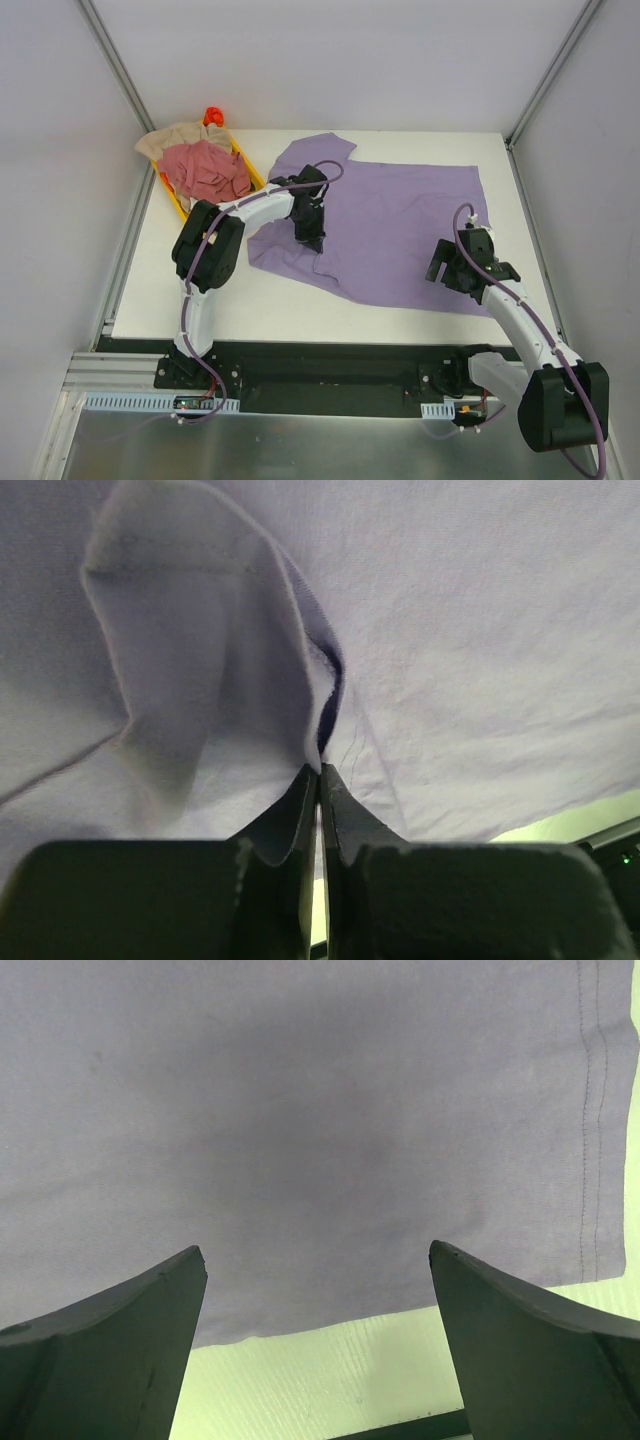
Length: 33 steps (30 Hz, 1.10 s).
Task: Fold and stack the t-shirts
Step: Flatten out the tshirt
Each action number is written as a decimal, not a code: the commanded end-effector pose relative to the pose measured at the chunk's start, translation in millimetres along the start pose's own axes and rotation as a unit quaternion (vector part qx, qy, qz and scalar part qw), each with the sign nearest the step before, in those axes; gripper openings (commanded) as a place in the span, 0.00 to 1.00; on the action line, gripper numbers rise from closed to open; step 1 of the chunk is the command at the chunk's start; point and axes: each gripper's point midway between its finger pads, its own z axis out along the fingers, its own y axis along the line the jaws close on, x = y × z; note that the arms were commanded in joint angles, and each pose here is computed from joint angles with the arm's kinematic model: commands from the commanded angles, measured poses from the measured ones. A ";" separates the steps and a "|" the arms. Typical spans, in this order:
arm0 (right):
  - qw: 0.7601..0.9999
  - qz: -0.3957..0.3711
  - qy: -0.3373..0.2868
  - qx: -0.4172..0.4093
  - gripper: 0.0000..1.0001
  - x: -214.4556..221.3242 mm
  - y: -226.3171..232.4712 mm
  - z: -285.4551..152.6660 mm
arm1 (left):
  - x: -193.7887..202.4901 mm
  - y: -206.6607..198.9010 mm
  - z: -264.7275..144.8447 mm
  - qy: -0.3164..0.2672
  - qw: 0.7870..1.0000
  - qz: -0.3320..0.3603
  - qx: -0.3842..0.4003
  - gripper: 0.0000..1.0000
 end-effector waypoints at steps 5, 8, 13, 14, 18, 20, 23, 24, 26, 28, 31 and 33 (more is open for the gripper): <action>1.000 -0.003 -0.010 0.006 0.96 -3.5 -2.3 -1.4 | 22.7 -13.5 -35.8 -0.003 0.999 -0.006 0.031 0.00; 1.000 -0.004 -0.007 0.006 0.96 -1.9 -2.5 -1.6 | 42.9 -6.9 -48.1 -0.007 0.999 -0.022 0.022 0.00; 1.000 -0.002 -0.004 0.007 0.96 0.6 -3.3 -1.1 | 86.7 10.0 -57.9 0.005 0.998 -0.068 0.005 0.00; 1.000 -0.001 -0.003 0.008 0.96 1.0 -3.8 -0.8 | 96.9 11.1 -59.9 0.008 0.997 -0.081 0.004 0.00; 1.000 0.000 -0.001 0.009 0.96 2.3 -4.2 -0.7 | 143.9 22.1 -55.3 0.029 0.991 -0.127 -0.023 0.00; 1.000 0.001 -0.002 0.009 0.96 2.1 -4.4 -1.1 | 164.6 23.3 -54.1 0.033 0.988 -0.146 -0.035 0.00; 1.000 0.001 -0.002 0.010 0.96 2.7 -5.0 -1.2 | 189.1 31.3 -52.8 0.034 0.985 -0.164 -0.051 0.00; 1.000 0.002 0.000 0.012 0.96 4.3 -5.5 -1.1 | 194.2 36.8 -52.2 0.033 0.983 -0.174 -0.057 0.01; 1.000 0.003 -0.001 0.011 0.96 4.3 -5.4 -0.7 | 202.7 48.1 -52.6 0.030 0.980 -0.186 -0.066 0.04; 1.000 0.005 0.000 0.015 0.96 4.7 -6.6 -0.5 | 215.3 58.0 -51.9 0.032 0.978 -0.191 -0.073 0.11; 1.000 0.007 0.000 0.011 0.96 5.4 -5.4 0.1 | 226.7 61.1 -56.0 0.034 0.982 -0.174 -0.064 0.31; 1.000 0.003 0.001 0.000 0.96 6.0 -1.6 0.9 | 230.4 54.8 -62.9 0.038 0.989 -0.139 -0.041 0.50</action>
